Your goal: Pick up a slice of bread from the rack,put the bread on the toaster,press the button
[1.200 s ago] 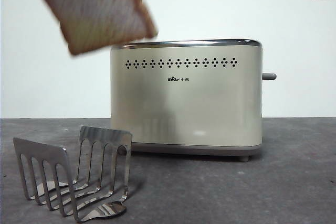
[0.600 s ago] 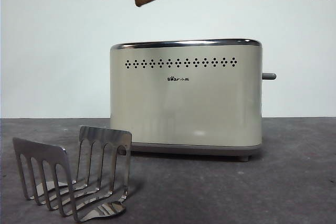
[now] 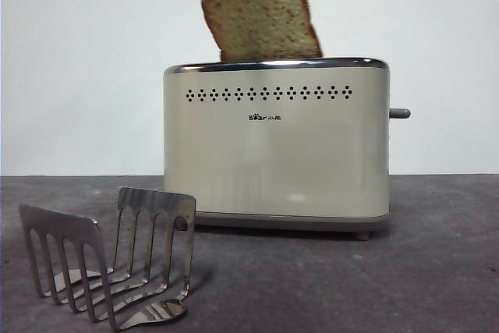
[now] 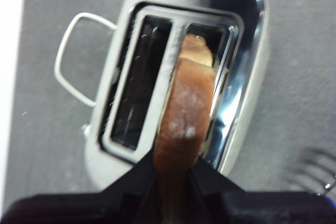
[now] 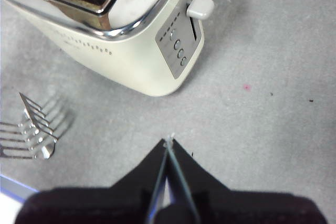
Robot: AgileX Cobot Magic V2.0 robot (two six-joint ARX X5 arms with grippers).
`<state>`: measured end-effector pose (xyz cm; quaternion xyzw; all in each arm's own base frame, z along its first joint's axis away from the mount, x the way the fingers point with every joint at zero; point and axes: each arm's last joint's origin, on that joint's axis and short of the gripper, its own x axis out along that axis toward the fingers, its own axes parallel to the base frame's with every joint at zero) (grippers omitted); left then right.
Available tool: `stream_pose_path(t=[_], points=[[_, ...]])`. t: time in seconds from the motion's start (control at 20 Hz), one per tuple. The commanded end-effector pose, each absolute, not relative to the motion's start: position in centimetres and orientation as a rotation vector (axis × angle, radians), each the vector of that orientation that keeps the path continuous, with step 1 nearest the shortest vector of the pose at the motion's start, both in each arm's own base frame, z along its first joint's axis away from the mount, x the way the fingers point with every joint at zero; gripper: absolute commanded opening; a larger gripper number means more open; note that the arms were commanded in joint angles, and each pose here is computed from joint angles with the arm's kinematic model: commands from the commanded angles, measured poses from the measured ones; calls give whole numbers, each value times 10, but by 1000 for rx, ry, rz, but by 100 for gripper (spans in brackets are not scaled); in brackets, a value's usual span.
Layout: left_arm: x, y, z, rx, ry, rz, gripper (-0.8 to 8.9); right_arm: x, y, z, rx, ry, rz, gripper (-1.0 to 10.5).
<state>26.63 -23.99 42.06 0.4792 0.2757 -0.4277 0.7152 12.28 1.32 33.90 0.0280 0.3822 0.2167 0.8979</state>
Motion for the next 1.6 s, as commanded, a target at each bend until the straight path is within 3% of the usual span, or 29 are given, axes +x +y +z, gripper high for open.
stream_pose_path(t=[0.05,0.75,1.35,1.4,1.6], points=[[272,-244,414,1051,619,-970,-10,122,13,341,38,783,453,-2],[299,-269,369,1119,744,-945,-9,122,13,341,39,784,453,-2],[302,-290,352,1113,747,-941,9,122,13,341,38,782,453,-2],[302,-290,352,1107,750,-937,57,122,13,341,38,782,453,-2],[301,-289,353,1079,762,-910,409,123,13,341,37,781,453,-2]])
